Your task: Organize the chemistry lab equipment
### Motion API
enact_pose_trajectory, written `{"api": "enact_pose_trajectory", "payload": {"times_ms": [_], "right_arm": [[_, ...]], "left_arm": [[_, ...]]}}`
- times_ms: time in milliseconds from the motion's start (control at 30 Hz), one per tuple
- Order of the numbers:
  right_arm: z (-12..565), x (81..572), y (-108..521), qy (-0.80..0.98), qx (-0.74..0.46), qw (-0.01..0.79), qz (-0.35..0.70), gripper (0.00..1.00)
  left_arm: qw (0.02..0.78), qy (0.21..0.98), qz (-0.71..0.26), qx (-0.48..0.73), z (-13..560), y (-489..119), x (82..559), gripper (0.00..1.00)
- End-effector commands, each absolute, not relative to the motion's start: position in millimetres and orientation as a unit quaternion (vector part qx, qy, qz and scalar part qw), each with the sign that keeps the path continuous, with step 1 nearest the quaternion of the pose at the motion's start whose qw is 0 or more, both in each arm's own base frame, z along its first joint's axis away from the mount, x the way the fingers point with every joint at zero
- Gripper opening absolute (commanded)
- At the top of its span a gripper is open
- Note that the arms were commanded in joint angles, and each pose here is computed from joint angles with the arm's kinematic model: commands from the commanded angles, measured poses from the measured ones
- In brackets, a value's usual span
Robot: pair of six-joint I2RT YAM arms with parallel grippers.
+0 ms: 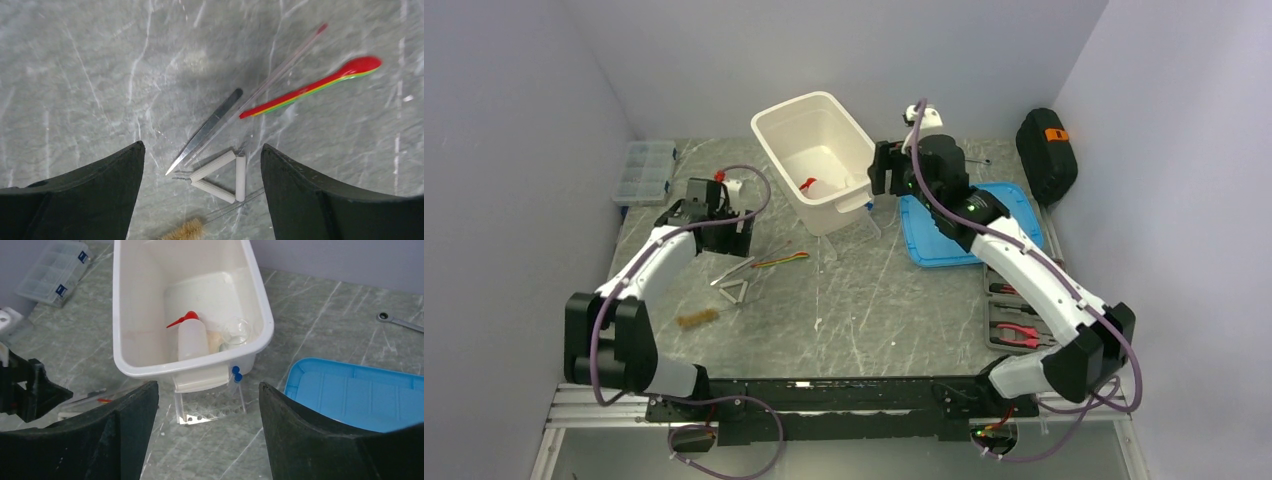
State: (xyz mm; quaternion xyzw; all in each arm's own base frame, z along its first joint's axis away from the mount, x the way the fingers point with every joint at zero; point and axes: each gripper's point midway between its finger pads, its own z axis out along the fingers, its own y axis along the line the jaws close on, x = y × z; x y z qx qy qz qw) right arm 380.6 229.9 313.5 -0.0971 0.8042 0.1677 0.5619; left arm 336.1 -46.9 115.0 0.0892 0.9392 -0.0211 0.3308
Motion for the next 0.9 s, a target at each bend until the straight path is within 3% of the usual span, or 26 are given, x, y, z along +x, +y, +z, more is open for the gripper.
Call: {"api": "enact_pose_trajectory", "payload": {"times_ms": [0, 267, 433, 533, 633, 733, 867], "right_arm": [[331.4, 375.9, 217.8, 0.772, -0.070, 0.601, 0.196, 0.76], [316.1, 372.1, 185.0, 0.774, -0.045, 0.600, 0.200, 0.77], [310.7, 374.0, 176.2, 0.773, -0.039, 0.597, 0.209, 0.77], [308.8, 375.9, 177.0, 0.773, -0.039, 0.594, 0.218, 0.77], [306.1, 376.7, 178.3, 0.775, -0.040, 0.590, 0.220, 0.77], [306.1, 376.4, 177.1, 0.774, -0.038, 0.592, 0.220, 0.77], [306.3, 375.6, 175.0, 0.774, -0.037, 0.592, 0.219, 0.78]], "left_arm": [[0.296, 0.950, -0.012, 0.101, 100.8, -42.7, 337.5, 0.84], [0.195, 0.976, -0.030, 0.090, 51.7, -48.6, 313.4, 0.72], [0.204, 0.978, -0.035, 0.039, 49.6, -61.7, 297.5, 0.71], [0.198, 0.979, -0.048, 0.020, 45.5, -68.4, 290.3, 0.63], [0.180, 0.982, -0.052, 0.016, 37.8, -69.9, 282.0, 0.60], [0.170, 0.984, -0.056, 0.016, 34.0, -72.0, 278.7, 0.50], [0.165, 0.985, -0.057, 0.013, 31.3, -75.7, 271.9, 0.48]]}}
